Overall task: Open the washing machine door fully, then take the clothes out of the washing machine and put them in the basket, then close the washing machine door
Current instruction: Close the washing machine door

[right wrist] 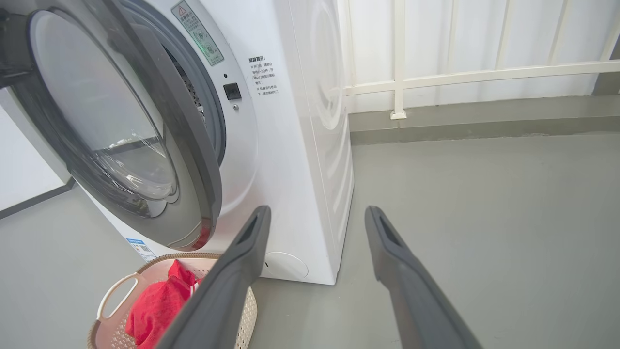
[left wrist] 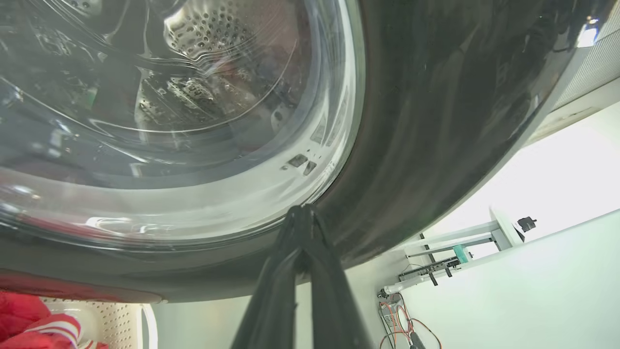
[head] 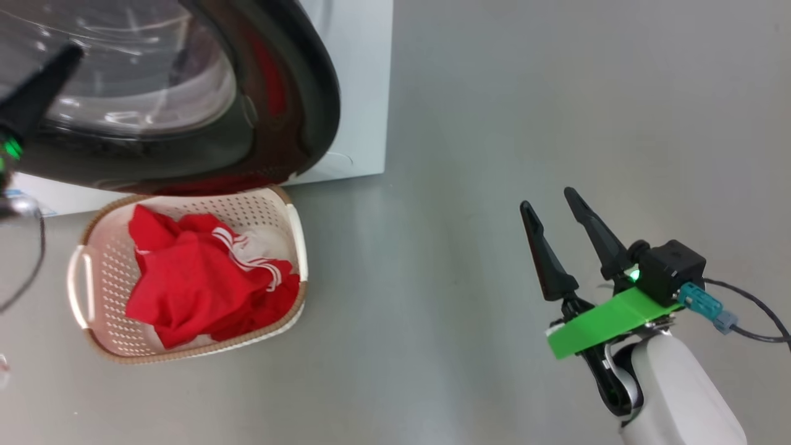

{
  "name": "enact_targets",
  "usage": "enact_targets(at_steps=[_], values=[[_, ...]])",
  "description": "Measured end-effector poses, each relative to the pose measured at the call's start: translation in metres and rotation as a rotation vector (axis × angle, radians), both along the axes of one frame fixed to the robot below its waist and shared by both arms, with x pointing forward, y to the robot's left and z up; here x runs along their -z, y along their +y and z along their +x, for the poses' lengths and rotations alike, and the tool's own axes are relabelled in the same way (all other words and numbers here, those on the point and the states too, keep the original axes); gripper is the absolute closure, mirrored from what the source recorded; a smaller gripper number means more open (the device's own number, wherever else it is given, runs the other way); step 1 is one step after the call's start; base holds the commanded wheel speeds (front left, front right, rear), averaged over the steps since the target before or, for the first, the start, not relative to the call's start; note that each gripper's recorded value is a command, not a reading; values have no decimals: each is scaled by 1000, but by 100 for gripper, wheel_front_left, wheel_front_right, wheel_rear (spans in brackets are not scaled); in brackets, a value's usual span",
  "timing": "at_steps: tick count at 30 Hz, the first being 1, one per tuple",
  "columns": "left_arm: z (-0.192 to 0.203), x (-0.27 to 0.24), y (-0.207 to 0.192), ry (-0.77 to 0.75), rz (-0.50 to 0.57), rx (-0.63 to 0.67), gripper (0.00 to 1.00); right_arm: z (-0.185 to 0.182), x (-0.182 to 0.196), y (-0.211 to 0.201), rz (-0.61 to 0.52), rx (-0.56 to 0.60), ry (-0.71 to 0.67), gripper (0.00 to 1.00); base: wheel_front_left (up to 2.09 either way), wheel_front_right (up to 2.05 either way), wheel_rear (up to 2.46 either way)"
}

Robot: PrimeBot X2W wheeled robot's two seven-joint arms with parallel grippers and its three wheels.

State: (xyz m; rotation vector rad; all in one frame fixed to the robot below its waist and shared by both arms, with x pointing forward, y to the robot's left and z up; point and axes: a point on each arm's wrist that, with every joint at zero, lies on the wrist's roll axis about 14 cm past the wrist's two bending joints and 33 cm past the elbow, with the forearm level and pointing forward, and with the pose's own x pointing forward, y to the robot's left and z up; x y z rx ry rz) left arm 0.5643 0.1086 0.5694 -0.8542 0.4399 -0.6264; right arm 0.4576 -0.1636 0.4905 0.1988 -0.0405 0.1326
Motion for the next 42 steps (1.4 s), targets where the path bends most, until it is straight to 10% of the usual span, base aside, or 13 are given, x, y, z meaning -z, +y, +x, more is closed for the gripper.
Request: enact_targets(at_steps=[2, 10, 33, 42], values=[[-10, 5, 6, 3, 10, -18, 97, -3, -1, 2, -7, -11, -1, 0, 0, 0, 0], [-61, 39, 26, 42, 55, -106, 0, -18, -1, 9, -26, -49, 8, 0, 0, 0, 0], [-171, 122, 82, 122, 82, -448, 0, -43, 5, 9, -43, -68, 32, 0, 0, 0, 0], [-188, 144, 88, 25, 261, -491, 0, -48, 7, -4, -33, -29, 41, 0, 0, 0, 0]])
